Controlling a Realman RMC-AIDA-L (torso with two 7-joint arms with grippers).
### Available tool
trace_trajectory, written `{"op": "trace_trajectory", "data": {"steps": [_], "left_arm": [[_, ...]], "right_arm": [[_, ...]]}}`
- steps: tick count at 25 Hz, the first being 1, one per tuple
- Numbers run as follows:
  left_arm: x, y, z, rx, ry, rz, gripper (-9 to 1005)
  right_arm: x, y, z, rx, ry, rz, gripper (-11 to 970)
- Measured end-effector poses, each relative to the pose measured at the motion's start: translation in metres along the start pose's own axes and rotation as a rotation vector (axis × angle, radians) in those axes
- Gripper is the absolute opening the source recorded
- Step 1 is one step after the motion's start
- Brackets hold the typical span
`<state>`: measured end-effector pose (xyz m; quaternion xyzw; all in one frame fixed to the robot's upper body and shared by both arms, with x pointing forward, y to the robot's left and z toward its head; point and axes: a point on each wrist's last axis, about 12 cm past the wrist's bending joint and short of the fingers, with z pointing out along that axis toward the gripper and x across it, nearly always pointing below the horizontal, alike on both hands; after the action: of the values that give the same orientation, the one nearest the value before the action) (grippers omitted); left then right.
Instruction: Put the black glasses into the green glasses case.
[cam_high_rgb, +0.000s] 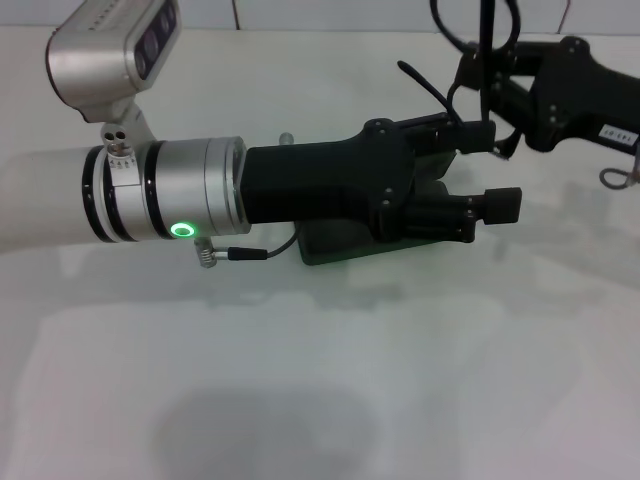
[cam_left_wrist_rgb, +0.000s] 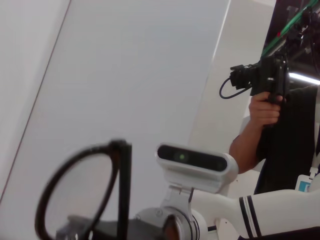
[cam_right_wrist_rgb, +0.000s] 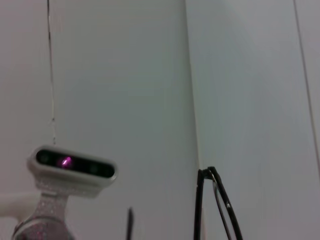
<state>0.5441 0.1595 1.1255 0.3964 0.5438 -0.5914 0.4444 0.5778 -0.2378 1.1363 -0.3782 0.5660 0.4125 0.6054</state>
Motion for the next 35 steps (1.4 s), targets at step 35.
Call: {"op": "trace_trajectory", "data": {"steps": [35], "left_arm": [[-0.005,0.004,-0.002,-0.014,-0.003,0.012,893]], "right_arm": [[0.007,0.002,-0.012,-0.004,0.043,0.007,116]]}}
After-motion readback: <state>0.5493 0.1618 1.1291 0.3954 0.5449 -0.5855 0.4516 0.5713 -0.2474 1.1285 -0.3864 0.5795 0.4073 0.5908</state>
